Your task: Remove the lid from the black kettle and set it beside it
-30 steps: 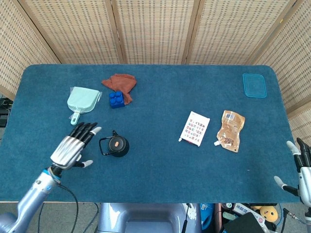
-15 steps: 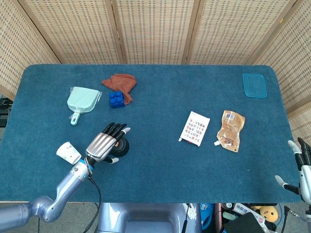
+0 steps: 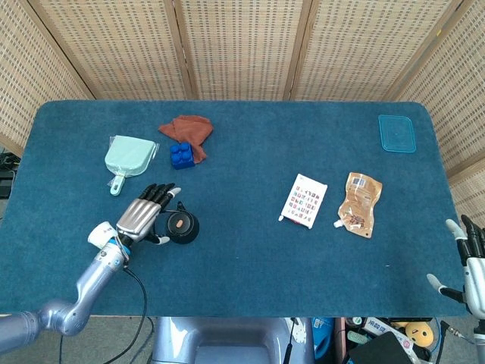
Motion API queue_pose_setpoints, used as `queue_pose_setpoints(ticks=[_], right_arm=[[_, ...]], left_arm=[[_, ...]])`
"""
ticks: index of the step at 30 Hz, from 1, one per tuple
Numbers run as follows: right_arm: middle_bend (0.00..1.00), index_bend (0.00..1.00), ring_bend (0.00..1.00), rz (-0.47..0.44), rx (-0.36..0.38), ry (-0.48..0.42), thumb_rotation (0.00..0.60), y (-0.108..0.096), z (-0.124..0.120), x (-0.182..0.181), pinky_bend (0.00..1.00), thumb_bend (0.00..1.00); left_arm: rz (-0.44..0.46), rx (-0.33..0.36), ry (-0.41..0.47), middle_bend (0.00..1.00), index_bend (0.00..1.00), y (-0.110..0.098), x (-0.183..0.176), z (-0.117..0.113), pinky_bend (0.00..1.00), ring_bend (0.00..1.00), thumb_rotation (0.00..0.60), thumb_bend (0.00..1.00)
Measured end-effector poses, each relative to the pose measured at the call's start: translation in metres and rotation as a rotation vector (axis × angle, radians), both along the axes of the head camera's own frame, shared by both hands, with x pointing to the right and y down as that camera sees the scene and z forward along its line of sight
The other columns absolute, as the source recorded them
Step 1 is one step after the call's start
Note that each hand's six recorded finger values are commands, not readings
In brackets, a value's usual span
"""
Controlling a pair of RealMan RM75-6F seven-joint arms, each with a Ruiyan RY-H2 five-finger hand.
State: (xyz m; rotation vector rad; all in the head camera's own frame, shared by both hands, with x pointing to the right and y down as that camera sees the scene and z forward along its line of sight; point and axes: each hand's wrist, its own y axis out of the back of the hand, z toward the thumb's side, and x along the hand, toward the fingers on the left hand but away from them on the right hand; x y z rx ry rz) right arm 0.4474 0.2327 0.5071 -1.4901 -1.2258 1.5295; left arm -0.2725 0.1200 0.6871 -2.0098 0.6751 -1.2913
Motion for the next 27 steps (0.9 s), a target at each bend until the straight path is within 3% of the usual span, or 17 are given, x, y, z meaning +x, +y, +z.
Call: queue_pose_setpoints(ticks=[15,20,27], right_arm=[[0.00,0.00,0.00,0.004,-0.013,0.005,0.600,-0.002,0.005,-0.001,0.00,0.00],[0.00,0.00,0.00,0.009,-0.008,-0.003,0.600,-0.003,0.002,-0.001,0.00,0.00],[0.00,0.00,0.00,0.022,0.003,-0.022,0.600,-0.004,-0.002,0.003,0.00,0.00]], left_arm=[[-0.130,0.019,-0.098,0.00,0.00,-0.047,-0.069,0.006,0.00,0.00,0.600,0.15],[-0.131,0.035,-0.086,0.00,0.00,-0.052,-0.078,-0.007,0.00,0.00,0.600,0.15],[-0.067,0.060,-0.001,0.00,0.03,-0.040,-0.063,-0.045,0.00,0.00,0.600,0.16]])
